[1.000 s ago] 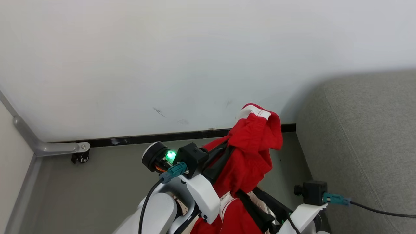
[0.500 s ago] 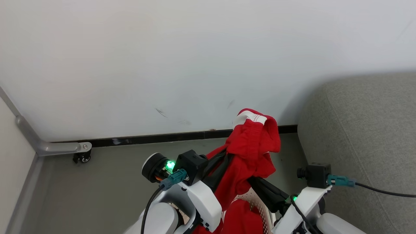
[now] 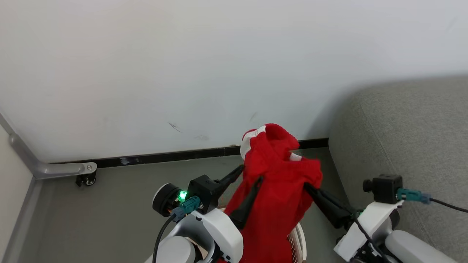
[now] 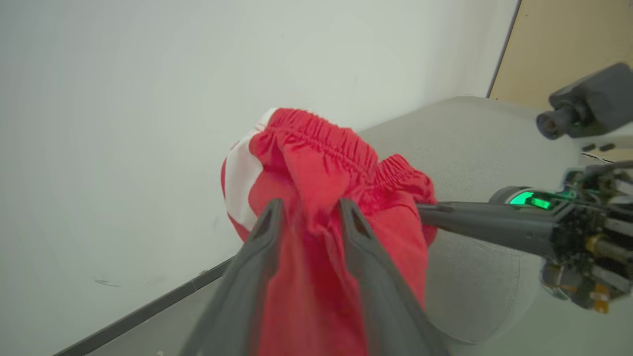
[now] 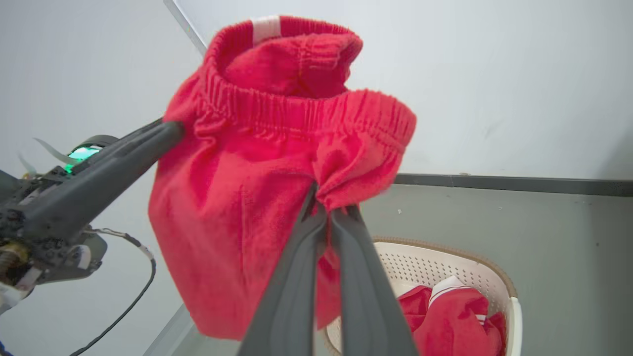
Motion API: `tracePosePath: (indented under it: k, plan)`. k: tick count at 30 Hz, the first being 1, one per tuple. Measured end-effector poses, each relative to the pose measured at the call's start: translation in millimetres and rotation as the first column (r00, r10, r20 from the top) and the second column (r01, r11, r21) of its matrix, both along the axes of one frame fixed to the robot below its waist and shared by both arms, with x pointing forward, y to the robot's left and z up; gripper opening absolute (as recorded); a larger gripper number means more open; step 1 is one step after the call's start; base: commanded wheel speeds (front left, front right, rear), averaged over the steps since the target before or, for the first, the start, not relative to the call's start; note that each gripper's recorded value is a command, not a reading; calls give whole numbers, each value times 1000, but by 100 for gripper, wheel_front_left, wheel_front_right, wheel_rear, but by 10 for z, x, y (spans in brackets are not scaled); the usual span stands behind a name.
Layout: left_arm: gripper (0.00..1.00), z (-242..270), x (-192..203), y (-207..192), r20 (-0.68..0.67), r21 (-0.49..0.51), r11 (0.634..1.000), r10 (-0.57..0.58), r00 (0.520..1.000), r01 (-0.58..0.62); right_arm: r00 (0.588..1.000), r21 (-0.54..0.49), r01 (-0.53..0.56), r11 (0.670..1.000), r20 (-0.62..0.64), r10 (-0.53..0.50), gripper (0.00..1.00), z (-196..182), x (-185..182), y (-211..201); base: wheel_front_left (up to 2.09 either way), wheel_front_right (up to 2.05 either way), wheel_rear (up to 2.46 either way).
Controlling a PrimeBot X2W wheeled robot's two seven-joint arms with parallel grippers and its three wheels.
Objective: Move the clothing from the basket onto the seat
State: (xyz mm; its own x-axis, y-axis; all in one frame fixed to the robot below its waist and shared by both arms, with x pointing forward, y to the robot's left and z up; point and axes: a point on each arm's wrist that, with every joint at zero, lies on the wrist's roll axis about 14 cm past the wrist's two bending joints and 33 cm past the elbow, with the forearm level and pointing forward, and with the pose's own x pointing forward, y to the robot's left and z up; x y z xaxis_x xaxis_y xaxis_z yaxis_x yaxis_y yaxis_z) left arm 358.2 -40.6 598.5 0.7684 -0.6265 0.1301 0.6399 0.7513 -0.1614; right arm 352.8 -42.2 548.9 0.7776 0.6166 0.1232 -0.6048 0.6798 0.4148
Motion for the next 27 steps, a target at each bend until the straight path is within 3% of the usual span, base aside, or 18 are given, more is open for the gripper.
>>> tracePosePath:
  k: [14, 27]
  plan:
    - [100, 3, -129, -252, 15, -11, 996, -90, 996, 90, 959, -47, 231, 972, 178, -219, 0, 447, 261, -857, 0, 0, 0]
    - [100, -14, -426, -661, 21, -34, 965, -261, 965, 262, 884, -80, 423, 903, 257, -391, 0, 587, 58, -1608, 0, 0, 0]
